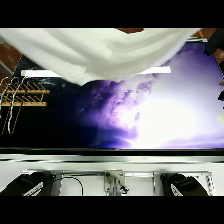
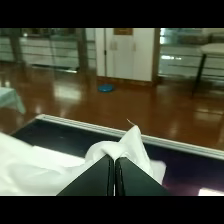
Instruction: Fold the shirts.
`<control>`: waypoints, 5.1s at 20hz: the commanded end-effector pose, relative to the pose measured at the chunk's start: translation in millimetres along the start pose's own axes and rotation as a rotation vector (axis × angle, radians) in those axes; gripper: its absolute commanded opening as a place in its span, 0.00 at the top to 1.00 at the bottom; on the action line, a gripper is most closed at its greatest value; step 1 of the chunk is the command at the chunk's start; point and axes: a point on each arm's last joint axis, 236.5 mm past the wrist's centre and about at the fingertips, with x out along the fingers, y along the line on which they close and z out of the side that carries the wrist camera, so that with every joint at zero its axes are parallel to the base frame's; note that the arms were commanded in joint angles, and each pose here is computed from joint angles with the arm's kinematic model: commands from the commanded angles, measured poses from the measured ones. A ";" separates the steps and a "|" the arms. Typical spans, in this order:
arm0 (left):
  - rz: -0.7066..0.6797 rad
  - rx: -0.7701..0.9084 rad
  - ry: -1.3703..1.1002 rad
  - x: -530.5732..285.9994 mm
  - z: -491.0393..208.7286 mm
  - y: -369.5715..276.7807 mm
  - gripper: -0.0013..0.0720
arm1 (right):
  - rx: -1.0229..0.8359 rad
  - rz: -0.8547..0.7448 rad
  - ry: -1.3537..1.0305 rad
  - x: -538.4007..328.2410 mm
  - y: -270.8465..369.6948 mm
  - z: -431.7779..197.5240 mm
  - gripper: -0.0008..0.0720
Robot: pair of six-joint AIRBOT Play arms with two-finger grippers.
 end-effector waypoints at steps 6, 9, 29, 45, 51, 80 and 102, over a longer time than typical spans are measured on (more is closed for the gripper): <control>0.224 -0.014 0.410 12.0 -118.1 54.6 0.94 | -0.018 -0.336 0.547 -27.0 -78.2 -119.9 0.89; 0.093 -0.061 0.309 66.4 -124.3 28.2 0.94 | 0.081 -0.139 0.585 22.6 -35.1 -142.1 0.89; 0.368 -0.224 0.554 139.5 -230.4 105.4 0.94 | 0.350 0.426 0.991 -25.4 105.5 -196.2 0.89; 0.461 -0.321 0.995 114.5 -376.9 148.9 0.14 | 0.273 0.353 1.210 27.6 185.7 -466.8 0.14; 0.227 -0.245 1.399 16.5 -411.2 121.4 0.39 | -0.086 -0.143 1.215 10.6 -41.7 -389.5 0.15; -0.086 -0.917 1.244 66.1 -576.5 -66.3 0.94 | 0.737 -0.036 1.574 -78.2 -51.1 -505.8 0.04; -0.325 -0.519 0.657 105.0 -360.4 -61.6 0.94 | 0.602 0.210 1.650 -50.0 59.4 -553.9 0.89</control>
